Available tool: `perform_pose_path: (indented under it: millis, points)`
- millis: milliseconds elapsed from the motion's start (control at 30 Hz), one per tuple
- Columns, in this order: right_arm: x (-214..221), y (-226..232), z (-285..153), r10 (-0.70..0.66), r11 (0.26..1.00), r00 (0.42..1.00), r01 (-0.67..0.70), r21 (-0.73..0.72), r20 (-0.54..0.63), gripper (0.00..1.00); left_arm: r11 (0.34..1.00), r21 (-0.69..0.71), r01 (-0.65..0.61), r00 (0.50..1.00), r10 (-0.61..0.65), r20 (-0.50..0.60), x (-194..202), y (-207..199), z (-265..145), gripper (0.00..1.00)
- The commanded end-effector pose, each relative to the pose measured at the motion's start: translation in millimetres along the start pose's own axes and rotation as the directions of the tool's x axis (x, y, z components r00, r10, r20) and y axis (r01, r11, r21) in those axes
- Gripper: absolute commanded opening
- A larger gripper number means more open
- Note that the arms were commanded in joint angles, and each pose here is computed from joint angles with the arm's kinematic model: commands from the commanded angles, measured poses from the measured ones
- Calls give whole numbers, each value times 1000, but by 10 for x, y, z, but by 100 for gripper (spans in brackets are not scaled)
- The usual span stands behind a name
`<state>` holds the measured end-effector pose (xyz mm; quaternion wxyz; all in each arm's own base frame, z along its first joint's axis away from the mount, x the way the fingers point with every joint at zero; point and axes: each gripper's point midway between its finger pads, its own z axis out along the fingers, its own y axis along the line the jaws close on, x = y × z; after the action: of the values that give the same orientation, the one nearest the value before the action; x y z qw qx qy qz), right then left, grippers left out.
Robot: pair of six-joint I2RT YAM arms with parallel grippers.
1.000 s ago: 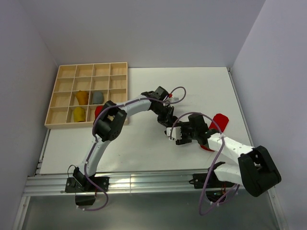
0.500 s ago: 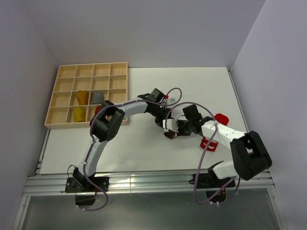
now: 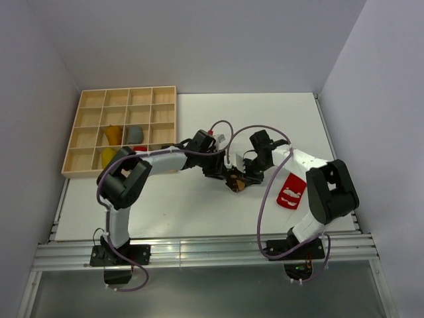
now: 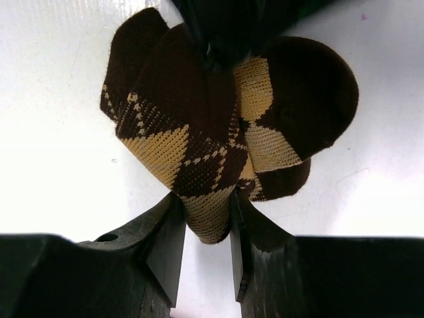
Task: Roll the socks
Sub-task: Roll the sock at the center of the board.
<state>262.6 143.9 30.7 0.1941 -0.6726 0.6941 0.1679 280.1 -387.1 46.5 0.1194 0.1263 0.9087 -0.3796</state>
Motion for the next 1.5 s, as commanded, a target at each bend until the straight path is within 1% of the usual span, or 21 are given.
perform_pose_path:
  millis: [0,100,133,233,300,333,367,433,467,533,567,600,733,767,833,867,967,1133,1300,1400,1467]
  points:
    - [229,295,16,106,981,988,-122,-150,-110,34,999,-47,-13,957,26,289,-479,-142,-363,48]
    - [241,304,41,136,968,981,-160,-191,-136,34,996,-84,-30,907,62,417,-532,-115,-644,49]
    - [223,298,19,147,964,979,-174,-202,-141,34,995,-86,-41,870,78,487,-631,-143,-746,49]
    - [204,306,34,179,946,971,-214,-244,-158,34,988,-131,-79,810,140,570,-586,-114,-993,51]
    - [211,317,60,201,933,964,-242,-267,-174,34,976,-161,-144,763,213,610,-547,-158,-1083,51]
    - [173,297,34,210,927,962,-254,-277,-177,35,967,-199,-156,742,248,623,-551,-150,-1107,52]
    - [164,292,34,222,921,957,-268,-283,-186,35,947,-227,-228,726,321,609,-487,-246,-1066,52]
    - [159,246,42,244,908,947,-299,-293,-208,35,917,-278,-285,704,397,589,-434,-316,-1007,52]
    - [158,237,43,257,901,942,-315,-298,-218,35,889,-302,-345,685,458,566,-368,-434,-948,52]
    - [155,223,67,277,884,931,-343,-317,-237,35,864,-316,-392,676,503,539,-305,-498,-839,53]
    - [147,222,70,283,879,928,-353,-322,-243,35,843,-318,-433,660,537,525,-268,-599,-795,53]
    - [166,233,94,293,868,922,-368,-334,-255,35,832,-326,-450,664,555,501,-228,-580,-712,53]
    - [155,215,105,311,847,909,-398,-352,-278,35,773,-346,-532,629,635,448,-174,-696,-539,54]
    - [166,232,127,313,836,905,-406,-368,-287,35,751,-348,-561,626,660,416,-115,-690,-434,54]
    - [144,230,120,316,827,902,-414,-382,-293,36,734,-340,-588,620,679,394,-113,-749,-351,54]
    - [147,238,129,322,818,899,-422,-390,-297,35,717,-341,-608,618,697,363,-59,-716,-246,55]
    - [135,207,128,327,812,896,-429,-395,-302,36,688,-346,-638,608,726,320,-23,-695,-83,57]
    - [126,157,136,336,810,889,-441,-386,-311,36,677,-344,-650,612,735,290,-10,-651,62,56]
    - [110,101,149,363,806,883,-458,-374,-299,37,687,-325,-650,635,726,265,89,-550,132,54]
    - [92,69,151,383,806,879,-468,-362,-284,38,702,-304,-644,663,711,235,173,-452,184,51]
    - [61,32,156,396,812,878,-471,-345,-267,40,714,-296,-634,683,697,218,198,-392,224,43]
